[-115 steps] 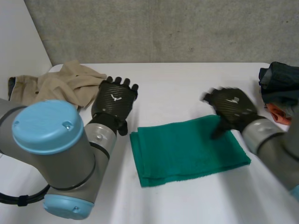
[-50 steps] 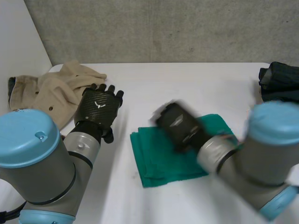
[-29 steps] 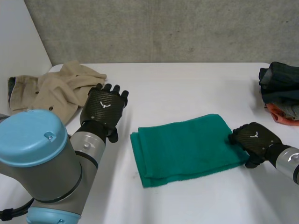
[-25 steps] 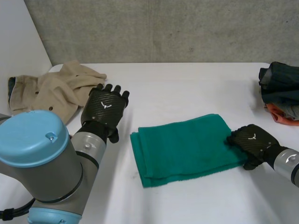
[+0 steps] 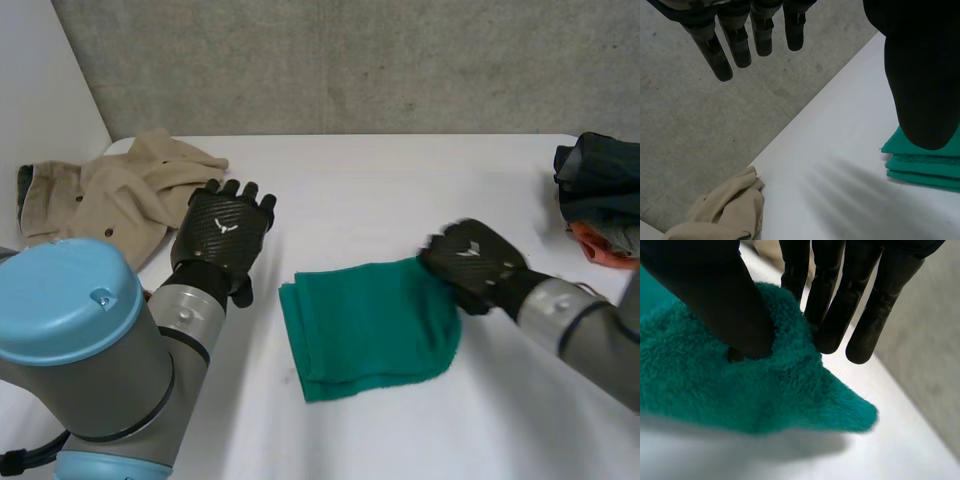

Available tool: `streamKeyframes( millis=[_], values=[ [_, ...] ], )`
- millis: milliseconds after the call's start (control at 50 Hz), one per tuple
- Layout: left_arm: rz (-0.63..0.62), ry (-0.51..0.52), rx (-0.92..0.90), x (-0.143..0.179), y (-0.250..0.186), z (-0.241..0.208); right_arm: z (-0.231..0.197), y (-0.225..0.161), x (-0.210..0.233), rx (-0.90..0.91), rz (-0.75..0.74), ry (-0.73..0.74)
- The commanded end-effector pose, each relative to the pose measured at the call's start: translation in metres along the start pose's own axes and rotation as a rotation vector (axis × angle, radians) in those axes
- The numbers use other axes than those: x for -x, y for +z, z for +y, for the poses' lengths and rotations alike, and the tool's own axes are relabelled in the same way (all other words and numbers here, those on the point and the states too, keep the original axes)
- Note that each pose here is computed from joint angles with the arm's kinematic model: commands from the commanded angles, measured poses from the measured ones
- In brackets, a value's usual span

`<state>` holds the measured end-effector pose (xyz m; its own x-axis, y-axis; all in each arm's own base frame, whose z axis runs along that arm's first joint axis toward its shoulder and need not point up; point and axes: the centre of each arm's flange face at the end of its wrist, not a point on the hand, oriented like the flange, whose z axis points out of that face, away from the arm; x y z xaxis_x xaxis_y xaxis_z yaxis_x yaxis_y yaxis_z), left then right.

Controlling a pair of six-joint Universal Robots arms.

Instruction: Fold the laundry.

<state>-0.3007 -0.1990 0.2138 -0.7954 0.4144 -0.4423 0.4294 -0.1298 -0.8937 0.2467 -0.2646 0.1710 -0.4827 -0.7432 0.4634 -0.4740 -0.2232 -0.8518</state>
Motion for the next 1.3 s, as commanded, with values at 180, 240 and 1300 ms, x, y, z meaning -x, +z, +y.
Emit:
streamKeyframes(
  millis=[180, 240, 1300],
  values=[
    [-0.028, 0.000, 0.031, 0.013, -0.003, 0.009, -0.050, 0.017, 0.146, -0.136, -0.376, -0.166],
    [-0.034, -0.002, 0.023, 0.014, -0.001, 0.007, -0.053, 0.018, 0.141, -0.126, -0.343, -0.173],
    [0.139, -0.134, 0.002, -0.035, 0.019, -0.037, -0.043, 0.026, 0.034, 0.096, 0.089, 0.178]
  ],
)
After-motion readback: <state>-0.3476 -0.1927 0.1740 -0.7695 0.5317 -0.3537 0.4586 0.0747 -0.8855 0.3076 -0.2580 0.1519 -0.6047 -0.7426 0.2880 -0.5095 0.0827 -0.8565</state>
